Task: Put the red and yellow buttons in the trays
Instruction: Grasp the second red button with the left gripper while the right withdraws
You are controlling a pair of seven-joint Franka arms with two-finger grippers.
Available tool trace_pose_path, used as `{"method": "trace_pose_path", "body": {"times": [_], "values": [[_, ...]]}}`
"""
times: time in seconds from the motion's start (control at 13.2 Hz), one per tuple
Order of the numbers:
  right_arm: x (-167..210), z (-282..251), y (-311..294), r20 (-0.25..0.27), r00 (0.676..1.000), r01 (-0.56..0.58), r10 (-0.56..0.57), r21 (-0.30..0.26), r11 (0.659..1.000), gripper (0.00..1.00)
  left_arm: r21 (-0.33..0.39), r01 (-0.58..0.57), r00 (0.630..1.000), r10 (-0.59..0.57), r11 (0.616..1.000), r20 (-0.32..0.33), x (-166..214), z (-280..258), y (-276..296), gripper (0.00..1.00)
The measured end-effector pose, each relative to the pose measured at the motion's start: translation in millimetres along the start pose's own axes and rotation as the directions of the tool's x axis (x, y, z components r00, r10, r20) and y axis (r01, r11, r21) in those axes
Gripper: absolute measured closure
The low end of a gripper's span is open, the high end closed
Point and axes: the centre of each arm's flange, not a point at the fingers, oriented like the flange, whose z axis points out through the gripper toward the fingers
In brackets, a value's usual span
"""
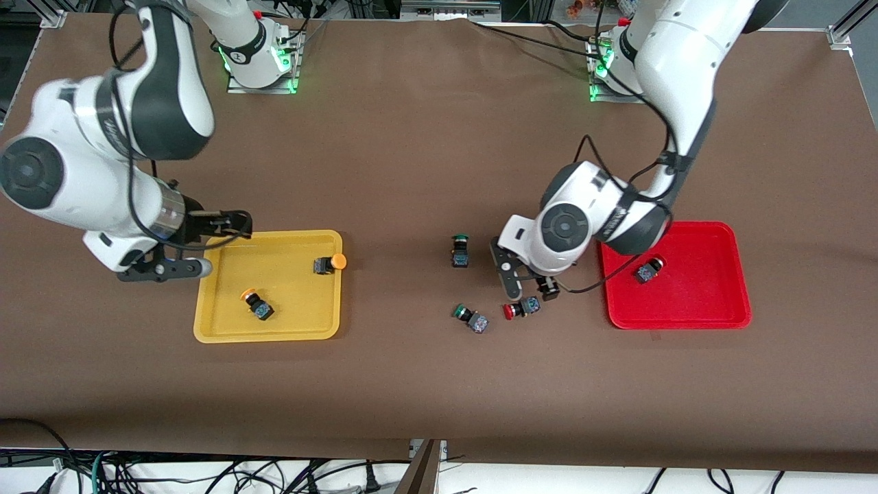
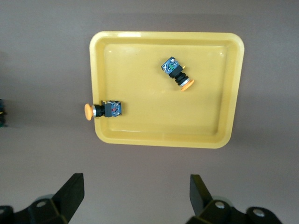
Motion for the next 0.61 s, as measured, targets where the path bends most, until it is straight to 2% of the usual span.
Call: {"method": "trace_pose_path", "body": {"times": [0.23,0.38,0.61], "values": [[-40,-48,40,-0.025,0.999,-0.019,0.02,0.017,1.0,0.0,0.094,-0.041,0.999,0.041,0.995,0.005,1,22,-15,0.0],[-65,-57,57,-0.022,1.0,-0.019,0.019,0.011,1.0,0.0,0.157,-0.083,0.997,0.083,0.984,0.007,5,30,-19,0.0],[-78,-58,60,-0.011,1.0,-0.022,0.022,-0.004,1.0,0.0,0.198,-0.058,0.997,0.066,0.978,-0.031,7,41,-33,0.0]]}}
